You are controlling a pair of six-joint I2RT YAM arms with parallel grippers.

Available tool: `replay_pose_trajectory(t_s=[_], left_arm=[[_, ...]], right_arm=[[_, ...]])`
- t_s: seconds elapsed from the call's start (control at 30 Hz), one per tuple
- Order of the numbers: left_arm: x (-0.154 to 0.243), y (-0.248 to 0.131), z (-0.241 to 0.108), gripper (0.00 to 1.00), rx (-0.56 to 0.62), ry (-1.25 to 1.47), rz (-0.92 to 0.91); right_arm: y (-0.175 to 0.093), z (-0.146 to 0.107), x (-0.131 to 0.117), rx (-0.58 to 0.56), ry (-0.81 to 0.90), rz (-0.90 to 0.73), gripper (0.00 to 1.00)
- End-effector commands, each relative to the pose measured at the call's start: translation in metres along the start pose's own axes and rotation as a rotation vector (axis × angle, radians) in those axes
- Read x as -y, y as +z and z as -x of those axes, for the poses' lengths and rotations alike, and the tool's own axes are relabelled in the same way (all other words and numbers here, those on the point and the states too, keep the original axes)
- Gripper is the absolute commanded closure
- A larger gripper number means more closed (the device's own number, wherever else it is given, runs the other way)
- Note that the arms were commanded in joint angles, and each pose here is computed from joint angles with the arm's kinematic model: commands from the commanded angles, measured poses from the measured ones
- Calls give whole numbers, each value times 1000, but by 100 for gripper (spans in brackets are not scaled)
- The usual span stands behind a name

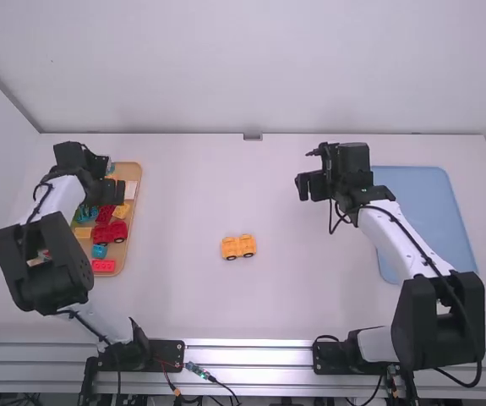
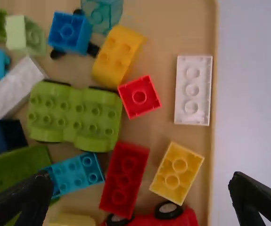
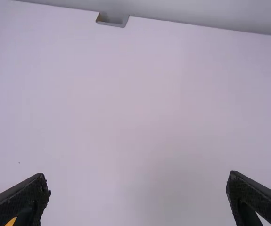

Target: Assemble lego blocks to make yellow taxi

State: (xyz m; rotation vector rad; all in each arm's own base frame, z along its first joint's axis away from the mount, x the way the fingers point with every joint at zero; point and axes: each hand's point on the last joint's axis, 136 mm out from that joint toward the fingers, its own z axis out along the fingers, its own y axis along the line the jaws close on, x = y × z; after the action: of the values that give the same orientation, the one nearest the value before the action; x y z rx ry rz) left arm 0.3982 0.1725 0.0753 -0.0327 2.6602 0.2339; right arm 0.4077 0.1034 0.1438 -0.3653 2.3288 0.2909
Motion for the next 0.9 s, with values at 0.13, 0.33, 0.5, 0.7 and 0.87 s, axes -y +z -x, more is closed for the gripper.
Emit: replay_pose_trajectory(t_s=[0.13, 0.33, 0.5, 0.7, 0.87], left_arm=[[-28, 6, -40, 1, -93, -103, 233], [-29, -2, -31, 1, -79, -238, 229], [-46, -14, -35, 1, -101, -409, 253], [-68, -18, -57, 1, -116, -588, 136], [-85, -24, -91, 1, -163, -935, 103]], right_arm=[[-8, 14, -9, 40, -126, 8, 1], [-8, 14, -8, 39, -125, 7, 1], [-9, 11, -2, 27, -111, -3, 1], [-10, 7, 7, 13, -92, -17, 1], [-10, 8, 8, 17, -92, -19, 1]])
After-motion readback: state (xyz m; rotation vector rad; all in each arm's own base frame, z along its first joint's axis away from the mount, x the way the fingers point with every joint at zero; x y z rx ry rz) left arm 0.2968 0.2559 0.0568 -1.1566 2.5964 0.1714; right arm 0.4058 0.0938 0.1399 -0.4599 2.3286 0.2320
